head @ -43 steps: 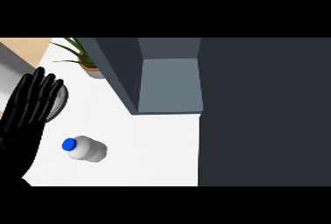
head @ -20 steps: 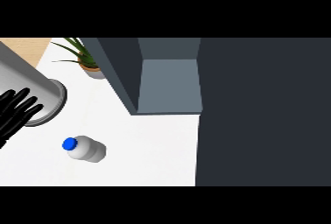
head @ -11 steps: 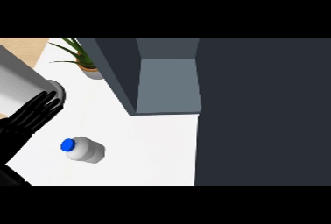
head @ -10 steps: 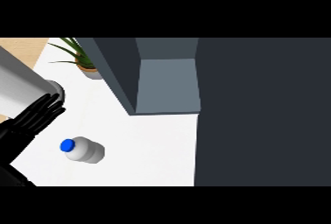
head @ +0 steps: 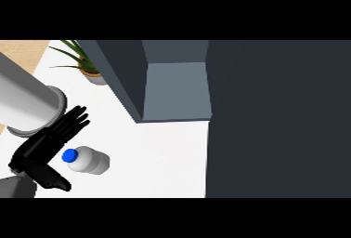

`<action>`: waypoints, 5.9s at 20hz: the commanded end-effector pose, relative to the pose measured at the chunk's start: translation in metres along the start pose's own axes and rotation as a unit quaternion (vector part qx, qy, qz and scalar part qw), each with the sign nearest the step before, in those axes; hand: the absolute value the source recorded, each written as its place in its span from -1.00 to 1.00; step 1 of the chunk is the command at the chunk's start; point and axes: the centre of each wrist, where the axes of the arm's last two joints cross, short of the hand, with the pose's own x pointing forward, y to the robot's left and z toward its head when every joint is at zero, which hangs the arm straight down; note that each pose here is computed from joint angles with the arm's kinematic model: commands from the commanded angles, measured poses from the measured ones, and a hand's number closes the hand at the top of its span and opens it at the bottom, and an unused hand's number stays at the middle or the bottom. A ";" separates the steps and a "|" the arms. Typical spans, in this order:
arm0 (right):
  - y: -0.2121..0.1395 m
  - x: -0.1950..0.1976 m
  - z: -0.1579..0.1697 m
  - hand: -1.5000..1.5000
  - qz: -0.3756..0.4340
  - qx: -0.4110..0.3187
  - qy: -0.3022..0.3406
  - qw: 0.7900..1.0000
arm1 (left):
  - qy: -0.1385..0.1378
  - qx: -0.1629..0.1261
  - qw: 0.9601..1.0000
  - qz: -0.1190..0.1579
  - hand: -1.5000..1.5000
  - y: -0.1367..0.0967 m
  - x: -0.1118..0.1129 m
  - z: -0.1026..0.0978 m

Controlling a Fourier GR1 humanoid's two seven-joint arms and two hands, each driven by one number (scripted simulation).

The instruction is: Pick up the bottled water, place it into the cabinet and close the cabinet

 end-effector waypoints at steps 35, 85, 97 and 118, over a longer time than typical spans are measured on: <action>0.008 0.025 0.018 -1.00 0.025 -0.007 -0.012 1.000 | -0.127 0.064 0.985 -0.100 1.00 -0.059 -0.148 -0.022; -0.015 0.027 0.036 -1.00 0.031 0.007 -0.027 0.999 | -0.088 0.334 0.924 -0.167 1.00 -0.167 0.036 -0.247; -0.019 0.021 0.038 -1.00 0.018 0.010 -0.035 0.999 | -0.108 0.400 0.876 -0.247 -1.00 -0.157 0.076 -0.266; -0.008 0.034 0.037 -1.00 0.022 0.032 -0.018 0.999 | -0.252 0.228 0.940 -0.009 1.00 -0.194 0.072 -0.257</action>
